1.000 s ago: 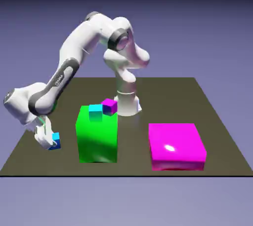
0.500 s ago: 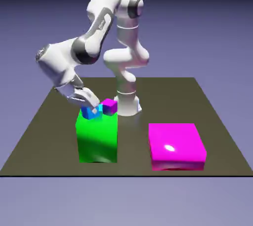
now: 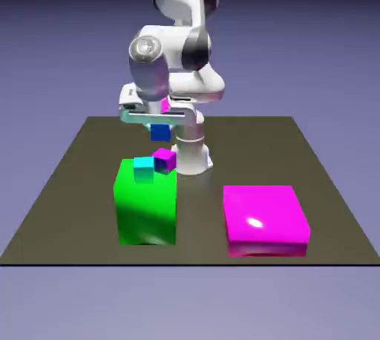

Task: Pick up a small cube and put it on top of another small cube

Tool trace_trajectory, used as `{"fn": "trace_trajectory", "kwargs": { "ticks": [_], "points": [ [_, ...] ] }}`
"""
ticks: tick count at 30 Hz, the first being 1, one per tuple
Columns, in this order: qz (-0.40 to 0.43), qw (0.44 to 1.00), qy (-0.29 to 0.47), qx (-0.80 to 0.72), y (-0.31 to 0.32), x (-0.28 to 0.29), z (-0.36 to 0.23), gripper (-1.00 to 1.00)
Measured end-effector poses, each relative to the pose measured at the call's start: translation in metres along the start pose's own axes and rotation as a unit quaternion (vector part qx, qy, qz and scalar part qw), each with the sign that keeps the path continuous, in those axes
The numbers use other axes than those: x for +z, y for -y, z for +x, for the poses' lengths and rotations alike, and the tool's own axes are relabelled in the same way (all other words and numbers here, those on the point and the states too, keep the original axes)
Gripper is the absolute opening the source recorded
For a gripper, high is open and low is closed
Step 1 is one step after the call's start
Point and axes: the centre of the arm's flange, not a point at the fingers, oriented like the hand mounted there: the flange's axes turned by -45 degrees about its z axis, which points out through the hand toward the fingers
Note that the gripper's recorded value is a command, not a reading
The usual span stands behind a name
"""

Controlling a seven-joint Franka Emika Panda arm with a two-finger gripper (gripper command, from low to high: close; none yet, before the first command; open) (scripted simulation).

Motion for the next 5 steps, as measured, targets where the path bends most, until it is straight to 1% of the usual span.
{"fn": "trace_trajectory", "kwargs": {
  "ticks": [2,3,5],
  "points": [
    [0.0,1.0,0.0,0.0,0.0,0.026,0.003,-1.0],
    [0.0,1.0,0.0,0.0,0.0,0.029,0.003,1.0],
    [-0.001,1.0,0.0,0.0,0.0,0.029,0.003,1.0]
  ]
}}
